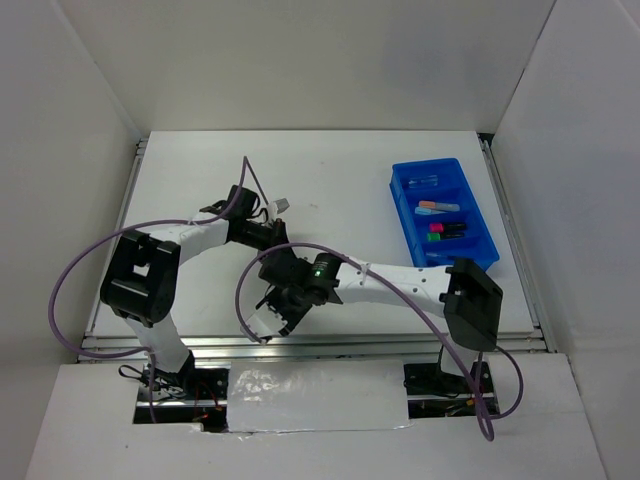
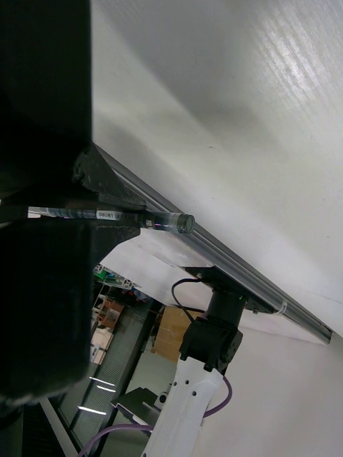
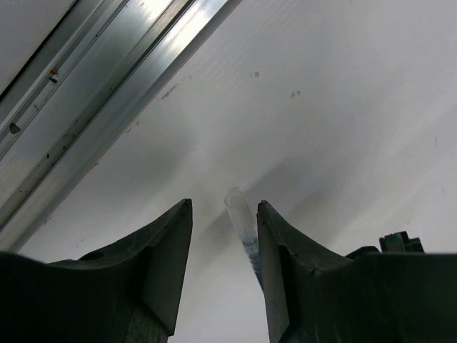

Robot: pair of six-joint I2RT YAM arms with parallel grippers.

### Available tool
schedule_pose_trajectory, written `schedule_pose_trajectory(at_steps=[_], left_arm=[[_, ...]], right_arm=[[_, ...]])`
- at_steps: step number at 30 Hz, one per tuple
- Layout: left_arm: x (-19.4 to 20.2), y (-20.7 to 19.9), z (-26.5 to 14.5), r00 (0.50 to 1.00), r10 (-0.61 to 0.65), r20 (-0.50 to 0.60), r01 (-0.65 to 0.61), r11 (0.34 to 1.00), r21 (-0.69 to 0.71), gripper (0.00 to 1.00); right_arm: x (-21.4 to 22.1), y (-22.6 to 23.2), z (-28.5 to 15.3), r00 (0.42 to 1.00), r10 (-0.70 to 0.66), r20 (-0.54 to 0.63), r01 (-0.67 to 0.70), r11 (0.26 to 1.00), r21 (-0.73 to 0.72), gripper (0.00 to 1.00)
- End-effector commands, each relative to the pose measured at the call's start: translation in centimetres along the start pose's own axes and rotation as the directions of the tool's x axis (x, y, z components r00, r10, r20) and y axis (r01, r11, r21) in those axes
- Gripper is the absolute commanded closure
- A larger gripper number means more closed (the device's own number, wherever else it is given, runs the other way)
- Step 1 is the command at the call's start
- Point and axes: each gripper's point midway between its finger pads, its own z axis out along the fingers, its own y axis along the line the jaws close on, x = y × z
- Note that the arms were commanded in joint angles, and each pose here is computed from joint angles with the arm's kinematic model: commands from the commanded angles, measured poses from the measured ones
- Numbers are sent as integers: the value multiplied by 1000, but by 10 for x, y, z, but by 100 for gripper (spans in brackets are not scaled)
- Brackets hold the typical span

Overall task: Sort the stationery into containers
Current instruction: Pick up the pen from the center of the board.

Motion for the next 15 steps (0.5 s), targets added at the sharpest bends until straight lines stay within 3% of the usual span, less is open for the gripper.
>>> schedule_pose_trajectory(at_steps=[1,5,10,11,13,14,15], left_arm=[[2,-11,-4,1000,8,1,-8,999,40,100],[2,-12,-5,1000,13,3,-13,999,40,100],[2,-16,-6,999,41,4,-41,998,56,96],[3,-17,-7,999,44,4,-44,997,58,90],[4,-20,-8,998,60,5,-60,996,72,64],[4,-22,-9,998,68,8,-69,995,73,33],[3,-18,-10,998,63,16,-64,997,44,13]], right_arm=[[-6,-7,5,1000,-19,1,19,1000,11,52],[-1,-8,12,1000,-16,-8,16,1000,9,56],[0,-14,12,1000,-14,-1,14,999,48,82],[0,-13,12,1000,-14,-2,14,999,50,89],[-1,-18,4,1000,-12,6,12,997,75,93],[-1,-18,2,1000,-13,8,12,997,82,96],[-3,-20,-5,1000,-14,12,13,995,100,97]])
